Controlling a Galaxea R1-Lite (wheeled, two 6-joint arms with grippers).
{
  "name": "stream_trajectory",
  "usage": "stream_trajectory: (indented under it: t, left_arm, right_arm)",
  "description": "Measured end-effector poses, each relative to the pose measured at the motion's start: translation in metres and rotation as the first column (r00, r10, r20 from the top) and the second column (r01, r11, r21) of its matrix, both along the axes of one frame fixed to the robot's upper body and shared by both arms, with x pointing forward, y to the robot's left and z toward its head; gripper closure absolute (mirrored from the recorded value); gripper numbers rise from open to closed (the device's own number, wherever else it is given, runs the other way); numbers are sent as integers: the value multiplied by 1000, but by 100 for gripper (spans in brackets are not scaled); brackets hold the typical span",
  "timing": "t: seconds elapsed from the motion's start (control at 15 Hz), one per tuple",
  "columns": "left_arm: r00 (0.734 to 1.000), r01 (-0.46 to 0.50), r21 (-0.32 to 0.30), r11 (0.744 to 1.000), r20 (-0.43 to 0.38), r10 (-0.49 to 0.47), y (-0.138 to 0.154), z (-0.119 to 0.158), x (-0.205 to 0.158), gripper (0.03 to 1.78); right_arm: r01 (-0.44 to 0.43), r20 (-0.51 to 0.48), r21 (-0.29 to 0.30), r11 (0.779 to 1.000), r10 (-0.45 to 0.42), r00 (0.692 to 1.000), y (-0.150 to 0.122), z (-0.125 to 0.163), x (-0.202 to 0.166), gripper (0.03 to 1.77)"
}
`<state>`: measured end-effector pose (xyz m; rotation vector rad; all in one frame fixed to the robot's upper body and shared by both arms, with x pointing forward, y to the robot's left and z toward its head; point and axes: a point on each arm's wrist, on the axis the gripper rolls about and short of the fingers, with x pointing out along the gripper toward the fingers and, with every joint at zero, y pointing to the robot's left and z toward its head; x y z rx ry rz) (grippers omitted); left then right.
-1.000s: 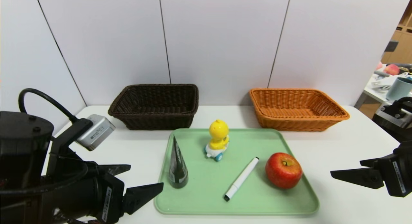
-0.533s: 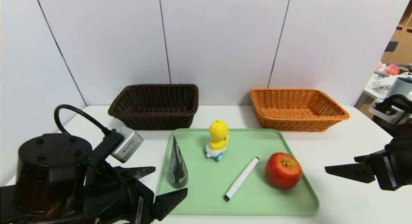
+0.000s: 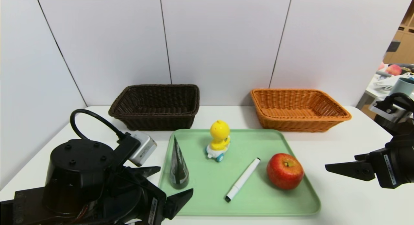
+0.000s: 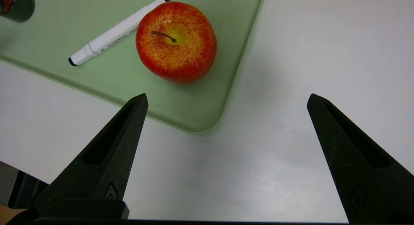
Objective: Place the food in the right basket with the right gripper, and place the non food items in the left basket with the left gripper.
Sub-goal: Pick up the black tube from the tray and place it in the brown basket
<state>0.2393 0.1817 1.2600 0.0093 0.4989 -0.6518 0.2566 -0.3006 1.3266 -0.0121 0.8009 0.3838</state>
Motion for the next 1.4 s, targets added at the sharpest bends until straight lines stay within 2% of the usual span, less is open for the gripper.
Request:
stream_trajectory:
  t: [0.2,0.47,0.67,0.93,1.4]
  left_arm:
    - [1000,3,-6,1000,19,-3,-5,-3,5,12]
    - [996,-14,-56,998,89,19,-21,-7,20,12]
    - [992,-47,-30,998,120,50,-30,-20,31,12]
    - [993,-59,-1,998,101,59,-34,-32,38,12]
    - [990,-78,20,997,122,75,-34,-31,42,12]
  right_arm:
    - [-2,1,1,1000,2,1000,0,0,-1,10]
    - [-2,12,3,1000,1,1000,-1,2,-4,10]
    - [-2,26,6,1000,2,1000,-1,5,-9,10]
    - [-3,43,9,1000,2,999,-2,7,-13,10]
    - [-5,60,13,1000,4,998,-3,10,-19,10]
